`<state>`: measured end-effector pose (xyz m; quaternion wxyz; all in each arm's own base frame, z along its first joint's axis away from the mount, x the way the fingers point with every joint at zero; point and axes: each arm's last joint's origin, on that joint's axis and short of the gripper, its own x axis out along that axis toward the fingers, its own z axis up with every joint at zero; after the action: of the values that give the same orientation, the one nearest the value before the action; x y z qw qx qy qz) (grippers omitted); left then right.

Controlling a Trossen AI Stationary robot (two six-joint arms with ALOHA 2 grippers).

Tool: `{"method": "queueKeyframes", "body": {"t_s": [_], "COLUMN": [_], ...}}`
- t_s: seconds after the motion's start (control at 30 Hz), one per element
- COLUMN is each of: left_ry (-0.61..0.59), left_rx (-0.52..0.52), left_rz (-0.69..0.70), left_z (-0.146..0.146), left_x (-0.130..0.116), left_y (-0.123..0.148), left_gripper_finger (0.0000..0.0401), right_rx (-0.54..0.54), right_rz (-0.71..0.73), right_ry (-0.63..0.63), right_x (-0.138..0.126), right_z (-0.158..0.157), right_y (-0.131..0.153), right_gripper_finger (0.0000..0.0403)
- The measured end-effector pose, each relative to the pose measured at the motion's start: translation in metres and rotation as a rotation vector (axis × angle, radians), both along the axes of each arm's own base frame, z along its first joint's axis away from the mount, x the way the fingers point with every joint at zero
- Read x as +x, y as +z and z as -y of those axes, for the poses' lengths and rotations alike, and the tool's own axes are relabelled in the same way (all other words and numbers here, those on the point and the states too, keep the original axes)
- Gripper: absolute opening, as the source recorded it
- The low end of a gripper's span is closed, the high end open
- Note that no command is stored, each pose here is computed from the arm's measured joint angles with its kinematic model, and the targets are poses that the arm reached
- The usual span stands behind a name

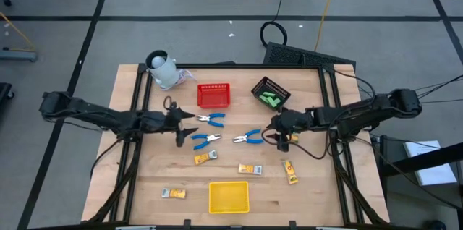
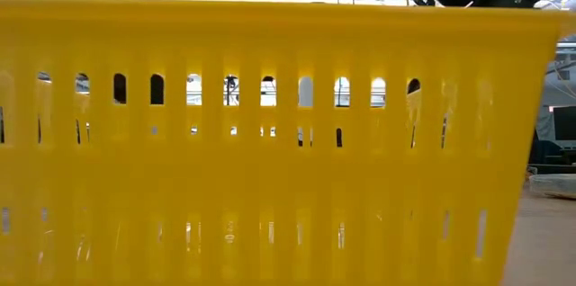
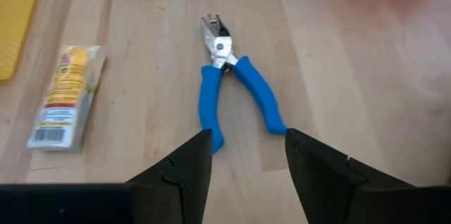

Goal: Pick & Place School Supplies
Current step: Put the blue hole puncher into the red bin

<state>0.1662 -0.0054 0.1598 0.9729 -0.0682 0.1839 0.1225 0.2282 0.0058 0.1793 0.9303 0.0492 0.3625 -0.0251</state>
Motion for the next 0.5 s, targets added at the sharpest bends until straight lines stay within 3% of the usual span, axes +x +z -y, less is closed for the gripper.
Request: {"method": "queueKeyframes", "body": {"t_s": [0.23, 0.5], "left_ry": [0.009, -0.045], "left_rx": [0.071, 0.110], "left_rz": [-0.247, -0.463], "left_z": [-0.005, -0.017], "left_x": [0.045, 0.096], "left_y": [0.008, 0.000], "left_gripper_finger": [0.0301, 0.0301], "right_rx": [-0.015, -0.018], "right_rz": [-0.002, -0.019], "right_ry": [-0.002, 0.003], "right_x": [0.000, -0.001], "right_z": [0.004, 0.004], "right_y": [0.000, -0.001], "right_gripper_finger": [0.0169, 0.0169]}}
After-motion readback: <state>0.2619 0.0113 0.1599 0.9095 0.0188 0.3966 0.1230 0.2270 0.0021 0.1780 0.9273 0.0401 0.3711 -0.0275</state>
